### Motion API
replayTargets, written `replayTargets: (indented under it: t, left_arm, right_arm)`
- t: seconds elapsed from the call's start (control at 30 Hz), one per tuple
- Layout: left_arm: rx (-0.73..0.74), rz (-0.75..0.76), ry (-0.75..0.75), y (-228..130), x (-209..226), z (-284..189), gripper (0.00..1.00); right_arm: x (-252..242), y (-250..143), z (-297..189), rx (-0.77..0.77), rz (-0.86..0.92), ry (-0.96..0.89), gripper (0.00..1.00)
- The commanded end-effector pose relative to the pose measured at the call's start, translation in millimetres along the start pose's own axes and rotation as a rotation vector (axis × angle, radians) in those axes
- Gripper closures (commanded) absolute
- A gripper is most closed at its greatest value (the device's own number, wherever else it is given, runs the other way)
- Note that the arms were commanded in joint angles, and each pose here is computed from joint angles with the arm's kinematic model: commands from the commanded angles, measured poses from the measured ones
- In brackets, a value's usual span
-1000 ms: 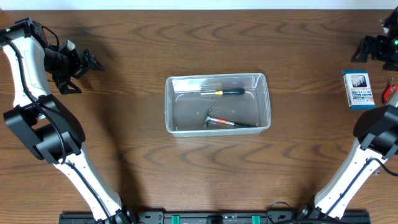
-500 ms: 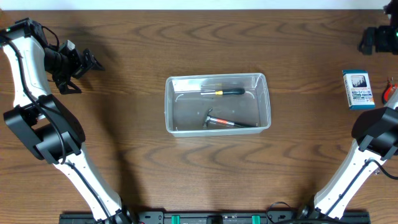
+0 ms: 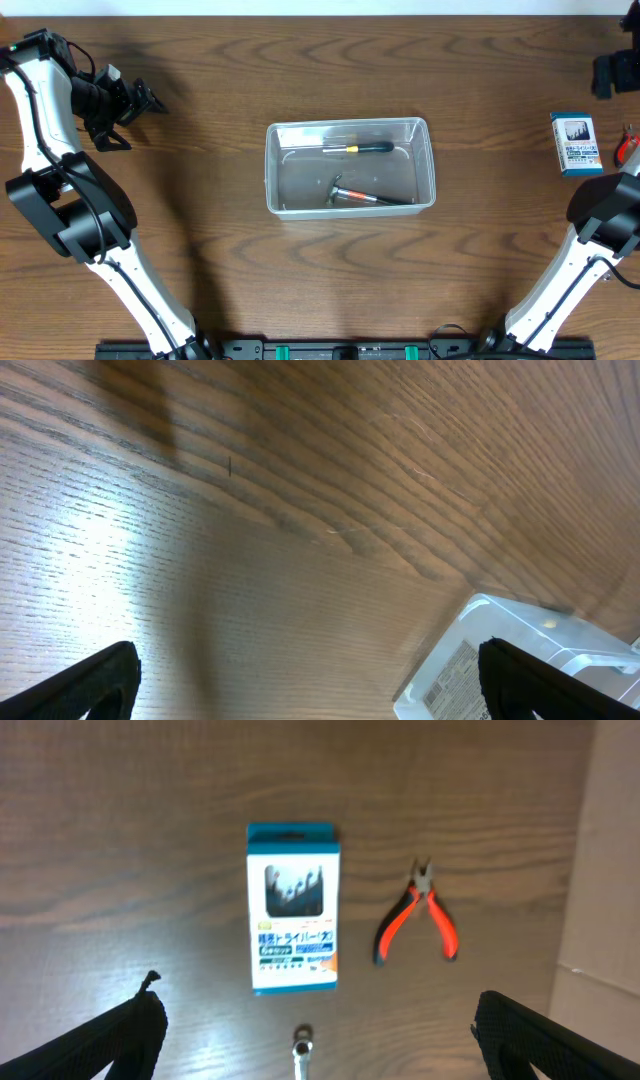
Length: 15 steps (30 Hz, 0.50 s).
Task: Pack container
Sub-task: 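Lower the right gripper over the blue screwdriver-set box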
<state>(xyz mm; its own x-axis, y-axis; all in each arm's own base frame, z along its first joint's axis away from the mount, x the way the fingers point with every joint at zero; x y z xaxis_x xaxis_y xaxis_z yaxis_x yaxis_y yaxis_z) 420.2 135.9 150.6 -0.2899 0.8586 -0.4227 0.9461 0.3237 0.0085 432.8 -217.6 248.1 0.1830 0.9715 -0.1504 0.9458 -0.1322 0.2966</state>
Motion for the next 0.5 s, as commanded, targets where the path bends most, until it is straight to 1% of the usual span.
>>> replayTargets:
  t: [0.0,0.17,0.27,0.3,0.37,0.47]
  left_arm:
    - [-0.04,0.014,0.01,2,-4,-15,0.02]
    - [-0.04,0.014,0.01,2,-4,-15,0.02]
    - [-0.04,0.014,0.01,2,-4,-15,0.02]
    - [-0.04,0.014,0.009,2,-4,-15,0.02]
    - [-0.04,0.014,0.01,2,-4,-15,0.02]
    - [-0.04,0.014,0.01,2,-4,-15,0.02]
  right_arm:
    - [-3,-7,21,0.065,0.024,0.016,0.01]
    - [-2,-13,49,0.135,0.073,0.03,0.01]
    - [-11,-18,66,0.181,0.071,-0.028,0.11]
    - [-16,-19,73,0.194,0.074,-0.048,0.12]
    - [-17,-19,83,0.193,0.083,-0.024,0.1]
    - [-12,-17,97,0.179,0.1,0.064,0.01]
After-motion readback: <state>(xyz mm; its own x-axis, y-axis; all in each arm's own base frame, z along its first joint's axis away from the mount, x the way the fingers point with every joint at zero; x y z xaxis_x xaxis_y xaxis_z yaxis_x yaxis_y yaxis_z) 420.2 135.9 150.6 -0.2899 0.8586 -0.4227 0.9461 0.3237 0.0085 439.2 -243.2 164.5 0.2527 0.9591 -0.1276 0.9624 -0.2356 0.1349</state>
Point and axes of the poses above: each gripper's point midway between its finger pads, its own z axis out along the fingers, its own x axis along the line the jaws close on, y = z × x, the point moved 5 cm from there along -z, back along the fingers, and after that the axes turned 10 degrees about z, right-handed, at the moved point
